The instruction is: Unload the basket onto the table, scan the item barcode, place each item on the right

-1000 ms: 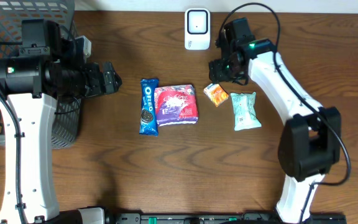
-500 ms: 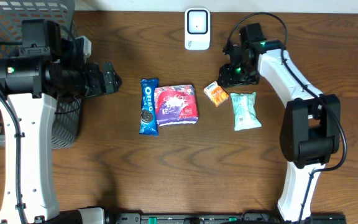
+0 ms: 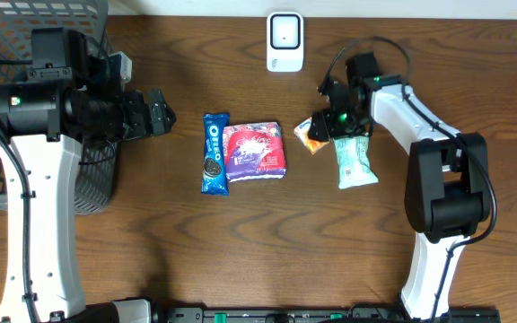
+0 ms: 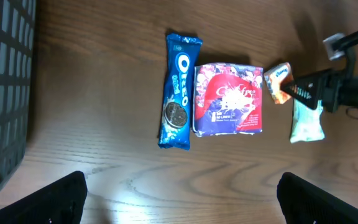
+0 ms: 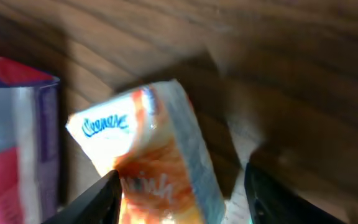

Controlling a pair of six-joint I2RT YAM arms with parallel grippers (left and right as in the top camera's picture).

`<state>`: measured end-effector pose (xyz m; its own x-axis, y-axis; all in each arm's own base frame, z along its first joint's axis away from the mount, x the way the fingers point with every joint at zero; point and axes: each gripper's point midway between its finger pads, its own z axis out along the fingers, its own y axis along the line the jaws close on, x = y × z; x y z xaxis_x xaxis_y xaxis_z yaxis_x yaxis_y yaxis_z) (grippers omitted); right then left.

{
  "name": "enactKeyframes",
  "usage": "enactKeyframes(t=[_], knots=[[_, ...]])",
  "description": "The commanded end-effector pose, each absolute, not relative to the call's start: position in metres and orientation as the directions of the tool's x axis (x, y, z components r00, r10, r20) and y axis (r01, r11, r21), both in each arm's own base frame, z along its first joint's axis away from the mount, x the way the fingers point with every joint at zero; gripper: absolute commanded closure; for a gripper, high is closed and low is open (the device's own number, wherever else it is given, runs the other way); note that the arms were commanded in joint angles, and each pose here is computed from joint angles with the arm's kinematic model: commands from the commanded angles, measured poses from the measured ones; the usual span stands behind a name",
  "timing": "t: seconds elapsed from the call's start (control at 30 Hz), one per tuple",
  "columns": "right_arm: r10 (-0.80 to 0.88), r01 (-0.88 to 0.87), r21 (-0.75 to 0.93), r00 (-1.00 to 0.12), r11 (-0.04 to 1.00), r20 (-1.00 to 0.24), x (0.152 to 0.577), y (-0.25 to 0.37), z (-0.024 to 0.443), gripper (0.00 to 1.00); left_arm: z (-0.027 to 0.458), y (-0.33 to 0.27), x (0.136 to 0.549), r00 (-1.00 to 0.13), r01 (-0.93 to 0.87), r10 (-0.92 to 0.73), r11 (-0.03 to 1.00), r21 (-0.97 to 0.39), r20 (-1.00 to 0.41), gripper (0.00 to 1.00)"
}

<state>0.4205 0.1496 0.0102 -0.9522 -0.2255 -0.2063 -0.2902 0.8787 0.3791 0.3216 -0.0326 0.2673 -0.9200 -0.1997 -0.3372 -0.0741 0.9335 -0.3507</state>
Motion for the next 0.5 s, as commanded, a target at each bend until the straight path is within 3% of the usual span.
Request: enactKeyframes(t=[0.0, 0.2, 0.47], knots=[[-0.213, -0.268, 0.384, -0.96, 0.884, -0.18, 0.414, 0.146, -0.004, 0.42, 0.267, -0.032, 0.322, -0.922, -0.063, -0.186, 0.938, -0.341, -0.34, 0.02], [-0.199, -0.266, 0.433, -0.96, 0.861, -0.195, 0.416, 0.149, 0.0, 0.55, 0.267, -0.032, 0.322, -0.922, -0.064, -0.186, 0.938, -0.341, -0.34, 0.02], [-0.176, -0.252, 0.511, -0.965, 0.822, -0.194, 0.415, 0.162, 0.007, 0.91, 0.267, -0.032, 0.322, -0.922, -0.063, -0.186, 0.938, -0.341, -0.34, 0.02]])
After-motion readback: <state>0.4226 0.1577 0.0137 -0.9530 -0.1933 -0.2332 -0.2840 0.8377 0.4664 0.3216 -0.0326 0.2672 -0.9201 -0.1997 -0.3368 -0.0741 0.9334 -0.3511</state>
